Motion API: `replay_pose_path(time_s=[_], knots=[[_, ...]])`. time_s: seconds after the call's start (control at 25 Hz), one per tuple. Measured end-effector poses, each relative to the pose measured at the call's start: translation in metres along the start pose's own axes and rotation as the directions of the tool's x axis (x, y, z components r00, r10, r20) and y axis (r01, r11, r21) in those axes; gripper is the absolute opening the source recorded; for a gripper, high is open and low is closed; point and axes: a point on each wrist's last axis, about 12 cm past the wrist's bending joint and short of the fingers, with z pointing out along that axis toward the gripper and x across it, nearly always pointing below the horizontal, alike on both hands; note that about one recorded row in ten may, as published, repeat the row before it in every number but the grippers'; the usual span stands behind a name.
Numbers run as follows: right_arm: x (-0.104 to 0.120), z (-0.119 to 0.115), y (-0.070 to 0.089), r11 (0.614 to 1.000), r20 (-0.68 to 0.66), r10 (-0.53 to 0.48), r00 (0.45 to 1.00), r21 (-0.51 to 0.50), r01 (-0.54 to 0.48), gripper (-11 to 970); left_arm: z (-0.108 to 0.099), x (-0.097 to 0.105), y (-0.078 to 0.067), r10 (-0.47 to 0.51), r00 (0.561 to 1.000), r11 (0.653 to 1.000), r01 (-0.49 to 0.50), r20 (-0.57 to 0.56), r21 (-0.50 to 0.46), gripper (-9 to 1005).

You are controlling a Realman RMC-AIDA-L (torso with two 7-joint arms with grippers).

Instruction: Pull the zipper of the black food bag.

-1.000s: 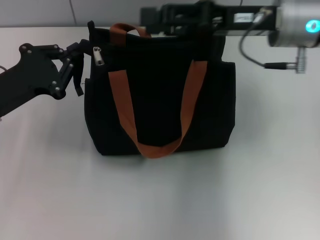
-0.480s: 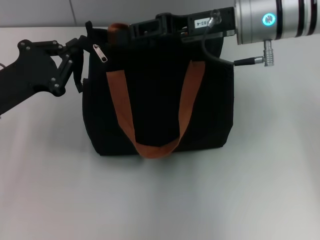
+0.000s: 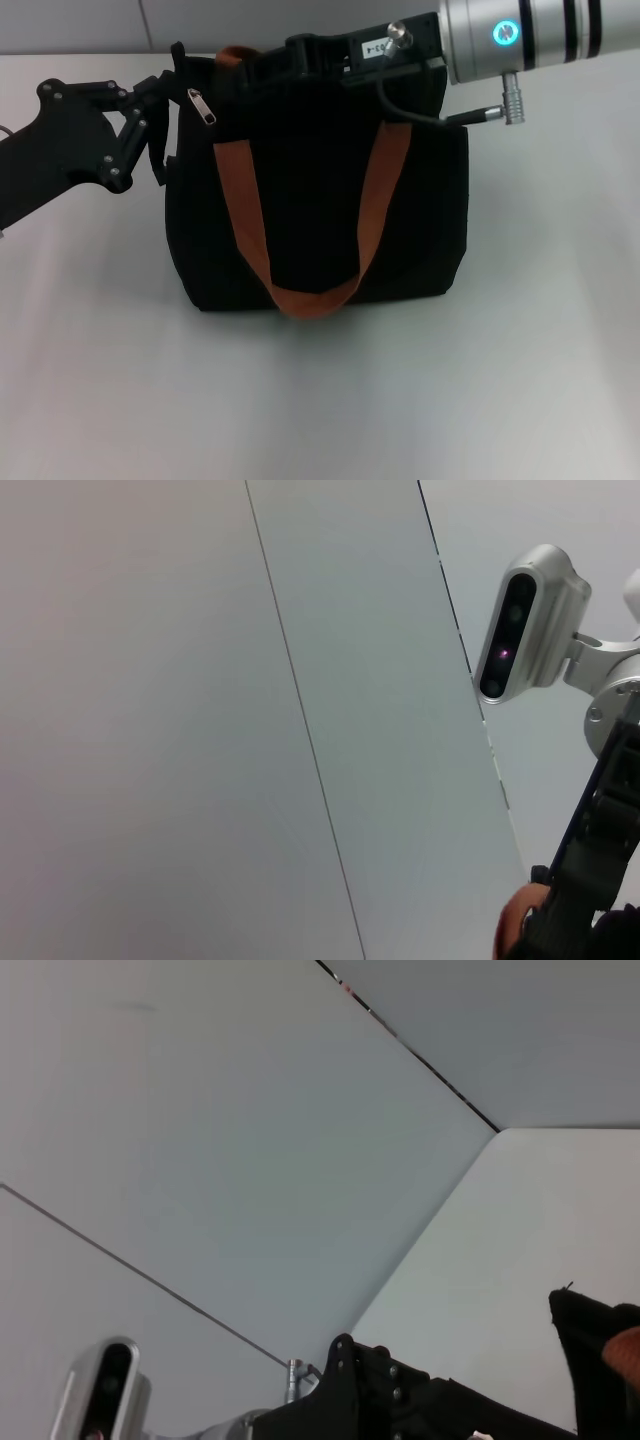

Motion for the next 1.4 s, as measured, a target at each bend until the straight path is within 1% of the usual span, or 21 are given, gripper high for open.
replay_pose_path(time_s=[0.4, 1.08, 1.36, 1.4], knots=[[-0.003, 0.014, 0.005, 0.999, -0.035, -0.026, 0.999, 0.024, 0.027, 409, 0.002, -0.002, 0.0, 0.003, 1.0, 1.0, -0.003, 0.011, 0.01, 31], [-0.003, 0.02, 0.005, 0.998, -0.049, -0.039, 0.998, 0.043, 0.042, 409, 0.003, -0.003, -0.001, 0.002, 1.0, 1.0, -0.003, 0.024, 0.025, 33], [-0.003, 0.024, 0.008, 0.997, -0.066, -0.063, 0.996, 0.047, 0.066, 408, 0.003, -0.004, -0.002, 0.002, 1.0, 1.0, -0.003, 0.027, 0.028, 34], [-0.003, 0.023, 0.008, 0.997, -0.065, -0.064, 0.996, 0.048, 0.067, 408, 0.007, -0.006, -0.001, 0.006, 0.999, 0.999, -0.008, 0.039, 0.039, 34]])
